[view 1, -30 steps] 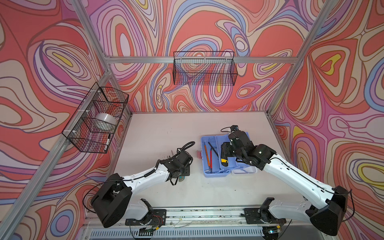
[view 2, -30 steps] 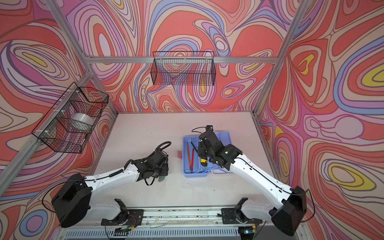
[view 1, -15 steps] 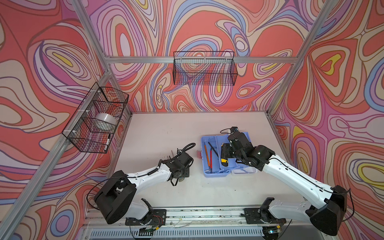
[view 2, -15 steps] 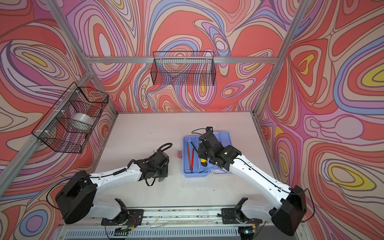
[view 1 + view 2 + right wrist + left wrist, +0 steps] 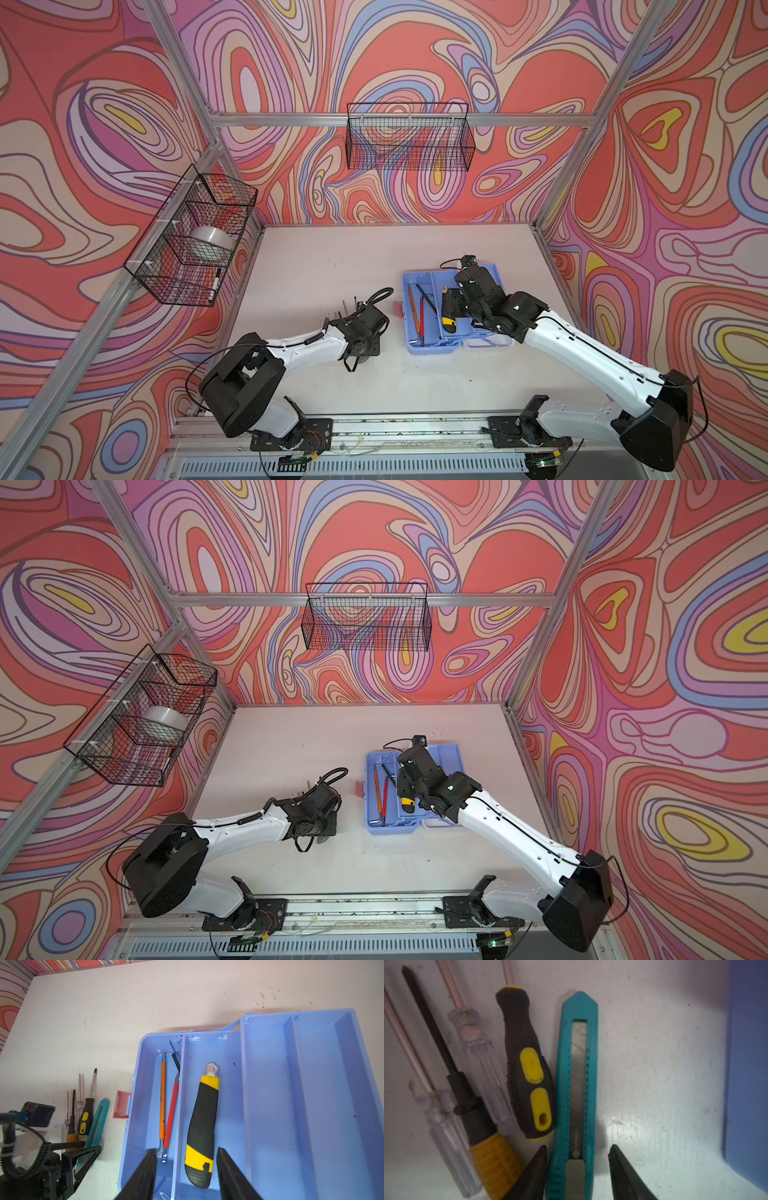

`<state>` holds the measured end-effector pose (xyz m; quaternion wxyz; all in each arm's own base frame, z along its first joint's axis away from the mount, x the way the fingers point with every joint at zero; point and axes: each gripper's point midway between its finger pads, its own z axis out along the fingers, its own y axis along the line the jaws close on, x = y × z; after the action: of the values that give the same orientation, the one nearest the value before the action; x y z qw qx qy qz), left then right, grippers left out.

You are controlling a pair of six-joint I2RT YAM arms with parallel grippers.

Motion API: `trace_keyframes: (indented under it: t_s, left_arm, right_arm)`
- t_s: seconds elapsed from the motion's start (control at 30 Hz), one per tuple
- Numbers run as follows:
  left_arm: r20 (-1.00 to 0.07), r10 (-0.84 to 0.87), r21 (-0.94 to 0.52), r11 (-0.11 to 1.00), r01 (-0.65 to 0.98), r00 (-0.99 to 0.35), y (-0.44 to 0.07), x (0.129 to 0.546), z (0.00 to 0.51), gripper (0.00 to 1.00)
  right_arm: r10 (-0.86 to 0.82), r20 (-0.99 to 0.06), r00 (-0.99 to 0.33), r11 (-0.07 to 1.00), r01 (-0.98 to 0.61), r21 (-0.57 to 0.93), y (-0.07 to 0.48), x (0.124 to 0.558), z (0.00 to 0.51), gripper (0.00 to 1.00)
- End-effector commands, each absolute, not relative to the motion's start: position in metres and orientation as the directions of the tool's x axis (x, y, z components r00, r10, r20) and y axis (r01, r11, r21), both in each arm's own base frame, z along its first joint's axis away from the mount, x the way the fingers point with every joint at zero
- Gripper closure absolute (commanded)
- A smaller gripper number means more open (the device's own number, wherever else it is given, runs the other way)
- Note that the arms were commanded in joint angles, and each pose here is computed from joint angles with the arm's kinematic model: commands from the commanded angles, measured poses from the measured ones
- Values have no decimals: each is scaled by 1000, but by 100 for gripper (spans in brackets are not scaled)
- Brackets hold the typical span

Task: Pack the tool kit
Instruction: 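Open the right gripper above the box while left gripper lowers over teal knife, then close the left gripper on the teal utility knife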

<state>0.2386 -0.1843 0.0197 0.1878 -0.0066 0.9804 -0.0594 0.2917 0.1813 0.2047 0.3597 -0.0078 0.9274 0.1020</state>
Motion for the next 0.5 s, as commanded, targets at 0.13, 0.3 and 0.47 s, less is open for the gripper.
trace_keyframes:
  t_s: [0.13, 0.3, 0.47]
  left_arm:
    - [-341, -43, -104, 995, -7, -939, -186, 237, 9, 62]
    - [-336, -47, -101, 995, -14, -941, -185, 236, 8, 68]
    - [-349, -51, -113, 994, -12, -936, -186, 237, 17, 74]
  right_arm:
    - [73, -672, -737, 982, -65, 178, 175, 290, 200, 51]
    - [72, -679, -731, 981, -71, 180, 175, 290, 205, 51]
    - [72, -684, -726, 981, -71, 179, 175, 292, 207, 51]
